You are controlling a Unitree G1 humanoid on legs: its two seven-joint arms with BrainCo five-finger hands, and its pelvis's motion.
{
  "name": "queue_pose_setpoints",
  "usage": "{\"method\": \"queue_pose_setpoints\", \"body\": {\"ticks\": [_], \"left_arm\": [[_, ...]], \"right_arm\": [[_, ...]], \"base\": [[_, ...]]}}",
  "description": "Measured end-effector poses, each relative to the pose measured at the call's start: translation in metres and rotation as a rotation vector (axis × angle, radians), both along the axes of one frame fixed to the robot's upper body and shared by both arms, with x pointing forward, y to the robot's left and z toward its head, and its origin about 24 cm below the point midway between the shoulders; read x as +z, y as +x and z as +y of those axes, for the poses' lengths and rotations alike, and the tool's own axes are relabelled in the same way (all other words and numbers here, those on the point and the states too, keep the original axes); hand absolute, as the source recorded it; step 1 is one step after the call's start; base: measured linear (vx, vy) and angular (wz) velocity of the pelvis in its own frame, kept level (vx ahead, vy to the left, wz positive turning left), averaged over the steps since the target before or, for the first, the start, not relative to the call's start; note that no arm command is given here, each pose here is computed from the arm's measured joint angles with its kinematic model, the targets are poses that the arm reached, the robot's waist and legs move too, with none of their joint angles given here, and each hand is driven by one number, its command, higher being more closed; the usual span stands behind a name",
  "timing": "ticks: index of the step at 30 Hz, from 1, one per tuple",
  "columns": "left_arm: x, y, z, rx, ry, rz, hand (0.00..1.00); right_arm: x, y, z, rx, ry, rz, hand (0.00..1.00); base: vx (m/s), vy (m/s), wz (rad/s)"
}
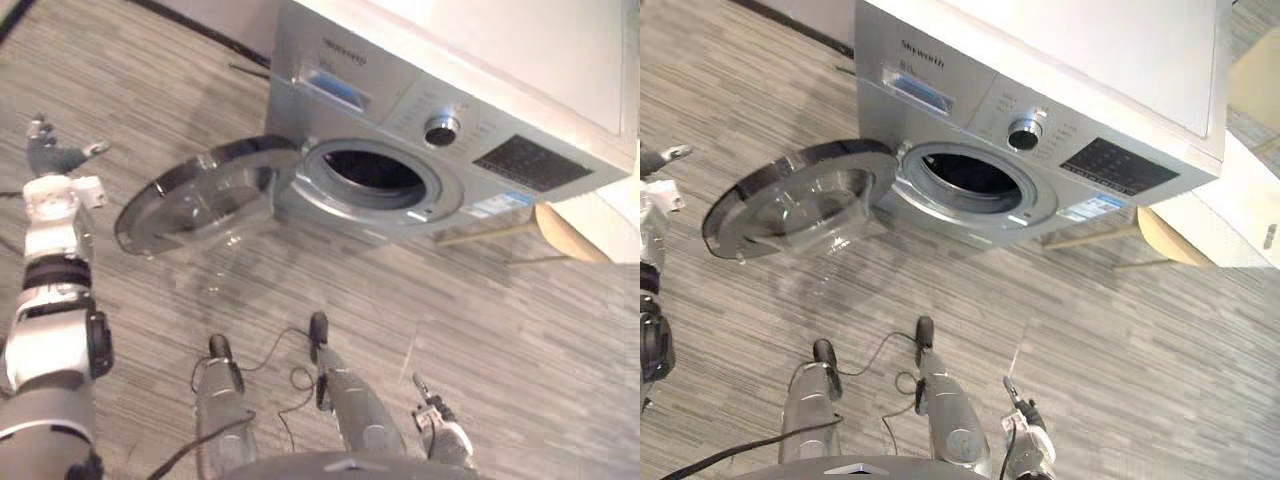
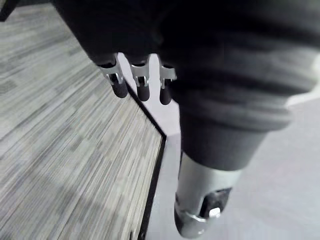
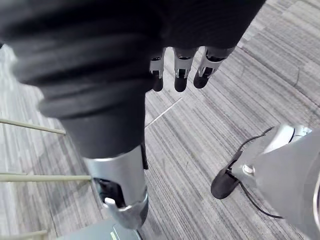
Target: Pick up the laundry basket with both hands and put the clothes into the washing machine.
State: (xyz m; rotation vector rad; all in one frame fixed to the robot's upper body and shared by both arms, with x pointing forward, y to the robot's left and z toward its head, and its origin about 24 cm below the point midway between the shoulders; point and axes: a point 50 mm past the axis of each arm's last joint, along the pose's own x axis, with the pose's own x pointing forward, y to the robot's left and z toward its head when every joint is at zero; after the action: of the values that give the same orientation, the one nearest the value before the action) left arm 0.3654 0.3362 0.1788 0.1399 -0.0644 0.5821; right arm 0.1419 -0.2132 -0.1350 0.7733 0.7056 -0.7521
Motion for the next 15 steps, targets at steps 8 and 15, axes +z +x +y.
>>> {"method": "queue_pose_setpoints", "body": {"ticks": [8,15], "left_arm": [[-0.068,-0.002,-0.032,-0.060,-0.132,0.124,0.00],[-0.187,-0.050,-0.106,-0.192,-0.416,0.318,0.00]], "right_arm": [[-0.002,-0.004,0.005,0.039,0.000,0.014,0.00],[-0.009,-0.024,-0.001,-0.010,0.002,0.077,0.00]], "base": [[-0.03,0.011,-0.29],[0.00,-0.016,0.10]]}}
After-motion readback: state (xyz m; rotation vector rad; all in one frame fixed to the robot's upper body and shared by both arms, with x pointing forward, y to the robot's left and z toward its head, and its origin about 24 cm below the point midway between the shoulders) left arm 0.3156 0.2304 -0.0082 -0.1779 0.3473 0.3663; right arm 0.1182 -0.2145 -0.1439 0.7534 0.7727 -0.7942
